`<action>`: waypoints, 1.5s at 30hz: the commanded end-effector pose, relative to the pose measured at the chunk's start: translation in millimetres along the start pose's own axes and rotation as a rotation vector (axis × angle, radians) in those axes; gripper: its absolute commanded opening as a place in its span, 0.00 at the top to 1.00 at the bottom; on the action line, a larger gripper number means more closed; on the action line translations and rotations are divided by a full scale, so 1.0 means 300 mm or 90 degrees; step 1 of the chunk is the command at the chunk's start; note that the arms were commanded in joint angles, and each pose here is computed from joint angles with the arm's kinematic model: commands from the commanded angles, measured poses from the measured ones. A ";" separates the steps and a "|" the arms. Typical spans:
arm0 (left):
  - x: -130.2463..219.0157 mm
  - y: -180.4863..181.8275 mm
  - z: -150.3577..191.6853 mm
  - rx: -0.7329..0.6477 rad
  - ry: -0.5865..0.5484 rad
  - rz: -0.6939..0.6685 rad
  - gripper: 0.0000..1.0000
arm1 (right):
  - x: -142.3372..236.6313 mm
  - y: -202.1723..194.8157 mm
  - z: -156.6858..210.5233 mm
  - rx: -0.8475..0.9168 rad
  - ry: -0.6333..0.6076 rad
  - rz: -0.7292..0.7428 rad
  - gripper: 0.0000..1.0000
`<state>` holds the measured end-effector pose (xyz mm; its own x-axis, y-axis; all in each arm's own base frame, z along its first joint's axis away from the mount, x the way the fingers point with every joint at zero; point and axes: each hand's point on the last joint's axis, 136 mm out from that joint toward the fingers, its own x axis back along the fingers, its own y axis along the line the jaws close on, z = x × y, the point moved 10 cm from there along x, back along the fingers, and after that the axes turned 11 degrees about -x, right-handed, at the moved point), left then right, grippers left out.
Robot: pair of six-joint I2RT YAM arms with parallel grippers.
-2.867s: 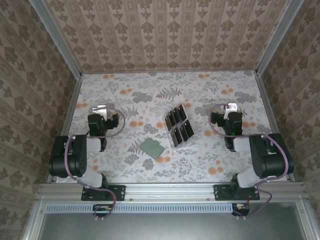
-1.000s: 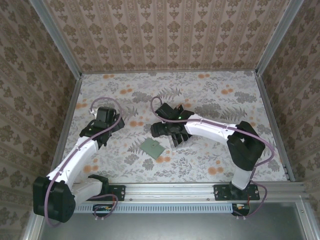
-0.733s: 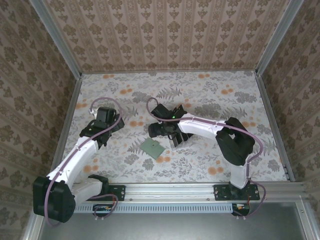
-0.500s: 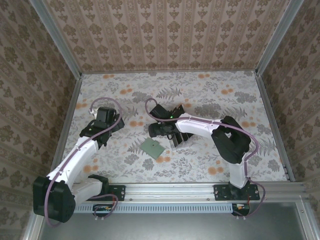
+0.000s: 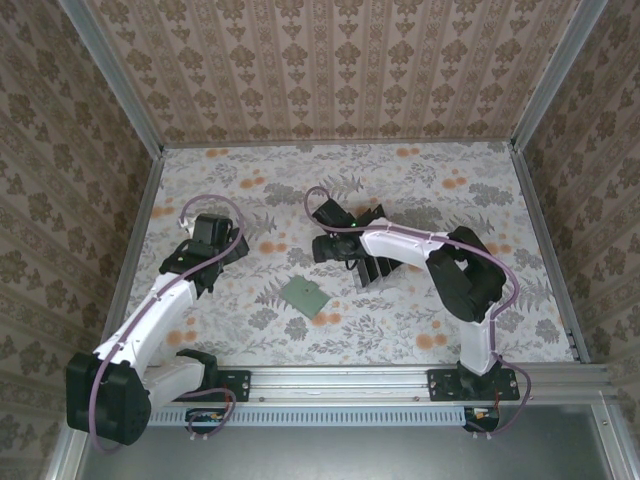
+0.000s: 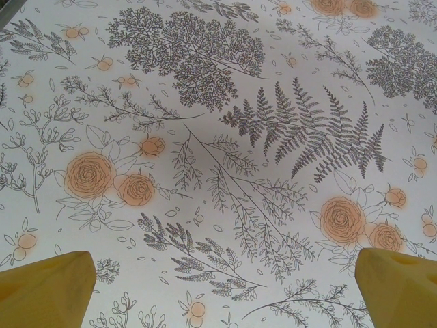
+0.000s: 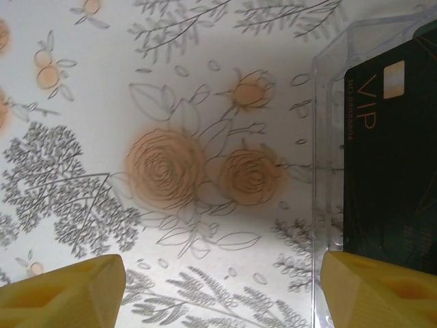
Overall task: Put the credit cards into the card holder
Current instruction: Move the storage box to the center of the table, then pick up the card holder from the center of the table.
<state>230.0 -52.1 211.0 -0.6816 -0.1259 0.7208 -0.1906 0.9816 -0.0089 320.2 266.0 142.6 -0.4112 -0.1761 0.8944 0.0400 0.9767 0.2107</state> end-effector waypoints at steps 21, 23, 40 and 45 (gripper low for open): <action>0.035 -0.002 0.026 0.050 0.042 0.049 0.00 | 0.141 0.174 0.211 0.338 0.038 0.004 0.38; 0.037 0.011 0.033 0.072 0.038 0.038 0.00 | 0.131 0.188 0.231 0.362 0.034 0.019 0.39; 0.026 0.041 0.056 0.111 0.043 0.025 0.00 | 0.085 0.256 0.285 0.418 0.040 0.029 0.40; 0.020 0.048 0.059 0.114 0.046 0.025 0.00 | 0.072 0.258 0.297 0.421 0.047 0.031 0.42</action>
<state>214.5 -44.4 206.2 -0.6567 -0.0655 0.7513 -0.2729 0.9494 -0.1558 235.1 346.0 146.1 -0.3586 -0.1450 0.9222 -0.5079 0.8592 -0.0624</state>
